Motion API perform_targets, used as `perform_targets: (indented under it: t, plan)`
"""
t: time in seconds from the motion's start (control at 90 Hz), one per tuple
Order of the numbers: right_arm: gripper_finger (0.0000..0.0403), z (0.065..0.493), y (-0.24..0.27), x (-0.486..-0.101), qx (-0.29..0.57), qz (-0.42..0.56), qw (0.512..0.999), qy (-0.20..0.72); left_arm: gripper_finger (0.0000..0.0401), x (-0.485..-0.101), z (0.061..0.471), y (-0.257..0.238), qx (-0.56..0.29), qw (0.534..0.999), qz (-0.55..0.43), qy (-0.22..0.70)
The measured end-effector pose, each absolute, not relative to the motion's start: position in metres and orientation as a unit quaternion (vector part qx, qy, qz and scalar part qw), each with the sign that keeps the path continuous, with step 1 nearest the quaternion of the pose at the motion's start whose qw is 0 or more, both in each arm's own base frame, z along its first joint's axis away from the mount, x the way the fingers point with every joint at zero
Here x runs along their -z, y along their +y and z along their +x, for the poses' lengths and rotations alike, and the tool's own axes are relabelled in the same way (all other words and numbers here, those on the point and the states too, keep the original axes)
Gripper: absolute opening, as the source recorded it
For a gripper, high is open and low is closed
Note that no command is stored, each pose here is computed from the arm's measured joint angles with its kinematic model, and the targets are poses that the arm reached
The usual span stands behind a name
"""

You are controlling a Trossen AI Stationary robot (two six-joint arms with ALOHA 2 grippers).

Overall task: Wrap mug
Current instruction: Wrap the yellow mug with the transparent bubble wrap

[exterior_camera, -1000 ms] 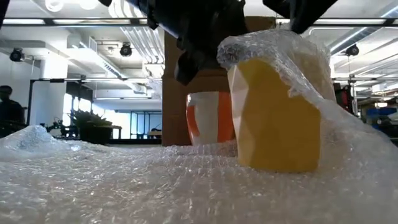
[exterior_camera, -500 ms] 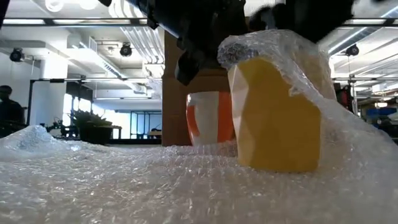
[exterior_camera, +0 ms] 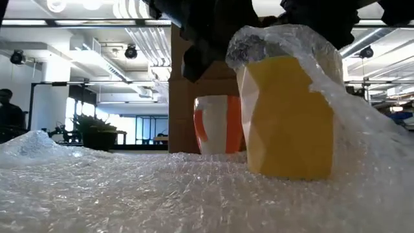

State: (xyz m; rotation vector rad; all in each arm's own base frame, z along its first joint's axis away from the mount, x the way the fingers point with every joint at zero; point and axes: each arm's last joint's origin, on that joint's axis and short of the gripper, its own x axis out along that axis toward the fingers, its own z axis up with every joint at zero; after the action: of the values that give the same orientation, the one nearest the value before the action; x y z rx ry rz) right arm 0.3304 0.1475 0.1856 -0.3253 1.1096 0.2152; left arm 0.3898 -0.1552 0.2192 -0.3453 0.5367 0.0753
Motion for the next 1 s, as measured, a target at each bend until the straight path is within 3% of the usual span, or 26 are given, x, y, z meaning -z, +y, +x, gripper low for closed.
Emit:
perform_targets:
  t: [0.622,0.844,1.0]
  plan:
    - [0.0007,0.328,0.147,-0.179,-0.104,-0.156,0.82,0.54,0.0001,-0.248,0.366,-0.156,-0.057,0.945,-0.144,0.29]
    - [0.0007,0.329,0.147,-0.181,-0.104,-0.154,0.826,0.532,0.0001,-0.238,0.366,-0.156,-0.083,0.938,-0.15,0.302]
    - [0.0007,0.33,0.147,-0.181,-0.102,-0.154,0.829,0.528,0.0,-0.225,0.368,-0.162,-0.051,0.928,-0.158,0.333]
